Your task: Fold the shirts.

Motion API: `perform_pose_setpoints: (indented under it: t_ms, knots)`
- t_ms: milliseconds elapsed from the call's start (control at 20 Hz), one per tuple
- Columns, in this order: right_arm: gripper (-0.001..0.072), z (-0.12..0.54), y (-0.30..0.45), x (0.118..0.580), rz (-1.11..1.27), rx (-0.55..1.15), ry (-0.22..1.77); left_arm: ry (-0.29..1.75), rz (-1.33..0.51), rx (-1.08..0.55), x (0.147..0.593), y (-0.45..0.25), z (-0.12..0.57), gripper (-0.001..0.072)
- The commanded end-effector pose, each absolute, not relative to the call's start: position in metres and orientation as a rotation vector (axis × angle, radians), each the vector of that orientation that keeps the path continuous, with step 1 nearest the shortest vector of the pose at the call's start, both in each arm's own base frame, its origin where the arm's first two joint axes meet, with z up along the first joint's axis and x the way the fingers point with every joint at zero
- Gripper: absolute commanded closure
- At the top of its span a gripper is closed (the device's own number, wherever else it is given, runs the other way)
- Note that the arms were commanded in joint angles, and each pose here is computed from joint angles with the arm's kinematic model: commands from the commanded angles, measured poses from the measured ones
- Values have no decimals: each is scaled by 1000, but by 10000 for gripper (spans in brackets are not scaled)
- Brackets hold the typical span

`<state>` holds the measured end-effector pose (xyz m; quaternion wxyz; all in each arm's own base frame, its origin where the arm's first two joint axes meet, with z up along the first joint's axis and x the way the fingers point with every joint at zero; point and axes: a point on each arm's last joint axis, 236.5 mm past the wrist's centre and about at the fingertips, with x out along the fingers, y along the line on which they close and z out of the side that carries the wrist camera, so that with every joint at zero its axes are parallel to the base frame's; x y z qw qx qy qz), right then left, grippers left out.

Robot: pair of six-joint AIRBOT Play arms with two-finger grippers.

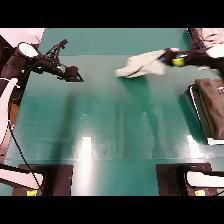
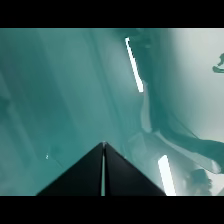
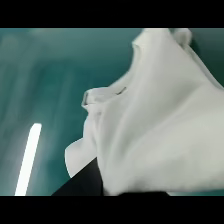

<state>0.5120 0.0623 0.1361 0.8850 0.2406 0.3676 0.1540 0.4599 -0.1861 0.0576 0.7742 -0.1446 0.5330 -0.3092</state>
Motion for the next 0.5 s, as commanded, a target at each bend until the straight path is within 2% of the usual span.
perform_pose_setpoints:
  t_ms: [0, 200, 450]
  knots:
    - [702, 159, -63, 496, 77, 520, 681, 1102, -642, -285, 467, -204, 64, 684]
    - [702, 167, -145, 485, -63, 523, 598, 1100, -658, -283, 461, -217, 69, 683]
    - [702, 214, -178, 481, -93, 451, 494, 1110, -659, -287, 459, -219, 68, 683]
